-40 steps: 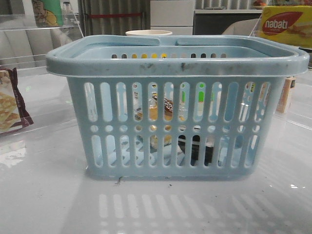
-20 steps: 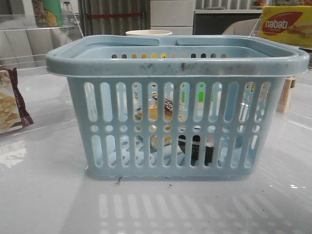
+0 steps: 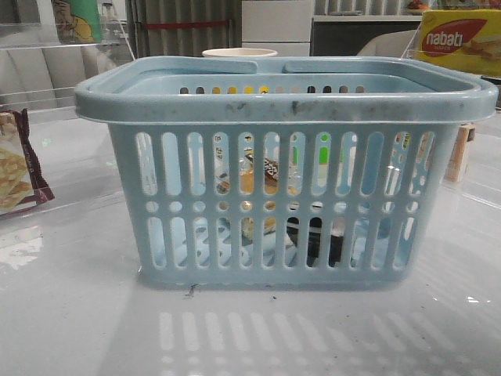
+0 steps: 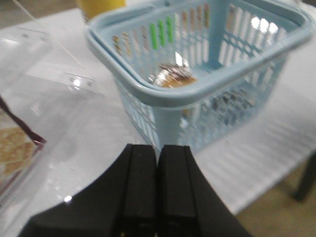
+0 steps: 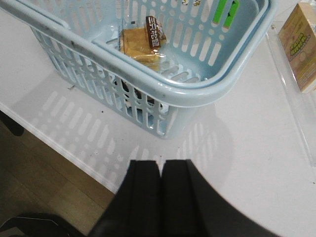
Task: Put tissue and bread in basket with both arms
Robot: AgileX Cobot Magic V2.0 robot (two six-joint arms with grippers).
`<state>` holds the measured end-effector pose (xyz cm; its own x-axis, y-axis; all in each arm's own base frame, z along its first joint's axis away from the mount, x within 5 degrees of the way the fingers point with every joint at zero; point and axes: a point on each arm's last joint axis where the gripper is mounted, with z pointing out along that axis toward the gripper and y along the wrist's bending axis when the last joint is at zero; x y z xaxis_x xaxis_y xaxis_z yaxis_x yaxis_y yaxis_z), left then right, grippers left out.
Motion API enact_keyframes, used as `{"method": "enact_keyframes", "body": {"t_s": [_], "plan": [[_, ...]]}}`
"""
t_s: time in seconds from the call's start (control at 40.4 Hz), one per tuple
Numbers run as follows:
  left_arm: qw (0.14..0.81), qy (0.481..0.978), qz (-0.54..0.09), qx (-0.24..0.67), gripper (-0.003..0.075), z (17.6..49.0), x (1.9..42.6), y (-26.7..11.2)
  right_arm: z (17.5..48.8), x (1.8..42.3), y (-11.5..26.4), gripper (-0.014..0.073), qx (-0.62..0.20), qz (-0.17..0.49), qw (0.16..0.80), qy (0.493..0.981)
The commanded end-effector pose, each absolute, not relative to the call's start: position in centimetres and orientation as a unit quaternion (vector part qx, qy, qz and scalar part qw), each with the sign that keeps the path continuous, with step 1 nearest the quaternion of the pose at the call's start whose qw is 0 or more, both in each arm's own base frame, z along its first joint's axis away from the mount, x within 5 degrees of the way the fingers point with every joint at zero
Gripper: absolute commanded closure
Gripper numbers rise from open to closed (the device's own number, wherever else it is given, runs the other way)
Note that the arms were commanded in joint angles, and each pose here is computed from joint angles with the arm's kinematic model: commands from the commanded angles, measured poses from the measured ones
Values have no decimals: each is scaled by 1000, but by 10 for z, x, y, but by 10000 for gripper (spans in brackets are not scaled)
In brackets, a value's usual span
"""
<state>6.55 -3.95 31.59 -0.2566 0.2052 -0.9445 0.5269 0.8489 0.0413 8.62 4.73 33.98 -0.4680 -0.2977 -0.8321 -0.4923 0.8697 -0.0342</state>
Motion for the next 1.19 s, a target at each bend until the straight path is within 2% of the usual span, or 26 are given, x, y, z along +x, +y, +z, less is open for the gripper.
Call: {"method": "enact_keyframes", "body": {"t_s": [0.0,0.149,0.248,0.446,0.545,1.164], "plan": [[675,712,-127,146,629,320,65,-27,353,89,48,526,-230,108,503,826],[749,658,-55,59,629,284,61,-10,353,89,48,526,-230,108,503,826],[761,649,-20,19,629,252,58,-3,353,89,48,526,-230,108,503,826],[763,646,0,19,629,220,53,-2,353,89,48,526,-230,108,503,826],[750,661,6,13,629,214,54,-1,353,89,48,526,-230,108,502,827],[748,664,8,11,629,214,54,0,353,89,48,526,-230,108,503,826]]}}
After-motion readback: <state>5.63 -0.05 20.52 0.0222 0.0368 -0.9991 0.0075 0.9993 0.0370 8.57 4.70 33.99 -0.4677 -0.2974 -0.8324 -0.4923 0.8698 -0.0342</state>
